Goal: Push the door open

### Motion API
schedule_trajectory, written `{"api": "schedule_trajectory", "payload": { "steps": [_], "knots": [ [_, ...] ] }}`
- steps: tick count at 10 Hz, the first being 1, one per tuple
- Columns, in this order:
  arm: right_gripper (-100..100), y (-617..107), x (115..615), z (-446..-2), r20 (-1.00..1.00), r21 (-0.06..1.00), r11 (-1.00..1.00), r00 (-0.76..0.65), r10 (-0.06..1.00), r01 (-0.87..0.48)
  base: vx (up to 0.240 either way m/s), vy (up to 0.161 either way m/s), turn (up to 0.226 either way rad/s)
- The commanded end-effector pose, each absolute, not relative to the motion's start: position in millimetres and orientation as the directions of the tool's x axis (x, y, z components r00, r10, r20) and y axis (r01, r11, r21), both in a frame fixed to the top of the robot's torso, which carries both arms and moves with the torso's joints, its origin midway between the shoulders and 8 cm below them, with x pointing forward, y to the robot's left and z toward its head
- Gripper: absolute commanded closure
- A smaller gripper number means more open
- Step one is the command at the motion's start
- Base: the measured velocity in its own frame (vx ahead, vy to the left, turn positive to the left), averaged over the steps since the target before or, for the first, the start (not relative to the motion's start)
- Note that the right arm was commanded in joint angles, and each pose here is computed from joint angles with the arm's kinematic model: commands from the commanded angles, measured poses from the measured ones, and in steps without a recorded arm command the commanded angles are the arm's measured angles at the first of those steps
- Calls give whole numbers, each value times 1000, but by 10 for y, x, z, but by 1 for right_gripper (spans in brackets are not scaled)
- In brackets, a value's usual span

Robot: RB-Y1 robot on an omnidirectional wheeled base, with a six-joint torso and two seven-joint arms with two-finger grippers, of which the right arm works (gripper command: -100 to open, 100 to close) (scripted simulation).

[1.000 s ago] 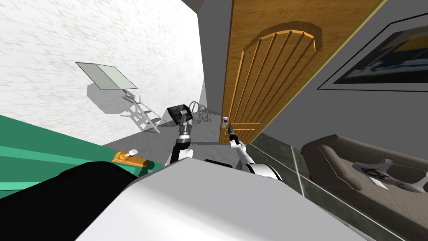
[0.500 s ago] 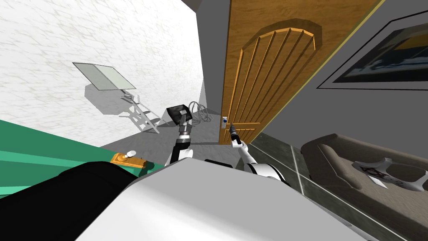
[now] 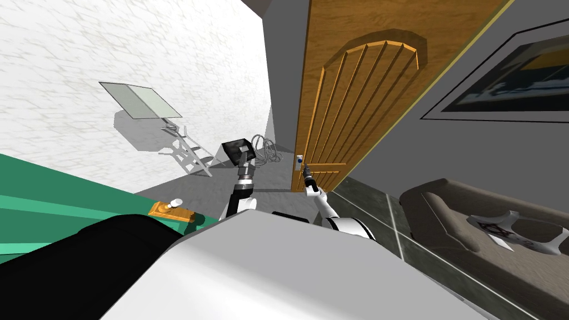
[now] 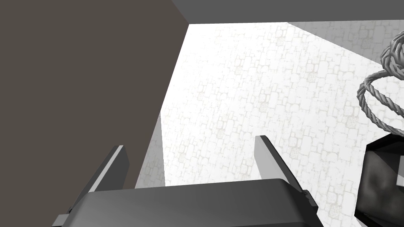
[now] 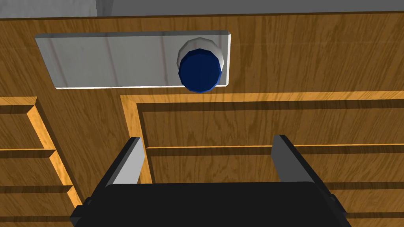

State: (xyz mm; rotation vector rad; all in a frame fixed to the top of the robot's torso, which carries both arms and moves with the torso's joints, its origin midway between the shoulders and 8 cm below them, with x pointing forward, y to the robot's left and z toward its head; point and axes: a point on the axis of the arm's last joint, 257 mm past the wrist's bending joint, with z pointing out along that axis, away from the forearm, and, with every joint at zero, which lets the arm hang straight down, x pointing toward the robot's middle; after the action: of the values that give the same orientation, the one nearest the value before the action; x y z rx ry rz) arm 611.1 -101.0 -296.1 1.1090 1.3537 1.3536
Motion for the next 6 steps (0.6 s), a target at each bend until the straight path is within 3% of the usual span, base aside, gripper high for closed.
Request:
{"api": "schedule_trajectory", "payload": {
  "steps": [1,6],
  "knots": [
    [-100,-1010,6111,-2962,0,1000,0,-197,980,0,-9,-11,-33],
    [-100,-1010,6111,-2962,0,1000,0,-197,980,0,-1,-1,-4]
  ]
}}
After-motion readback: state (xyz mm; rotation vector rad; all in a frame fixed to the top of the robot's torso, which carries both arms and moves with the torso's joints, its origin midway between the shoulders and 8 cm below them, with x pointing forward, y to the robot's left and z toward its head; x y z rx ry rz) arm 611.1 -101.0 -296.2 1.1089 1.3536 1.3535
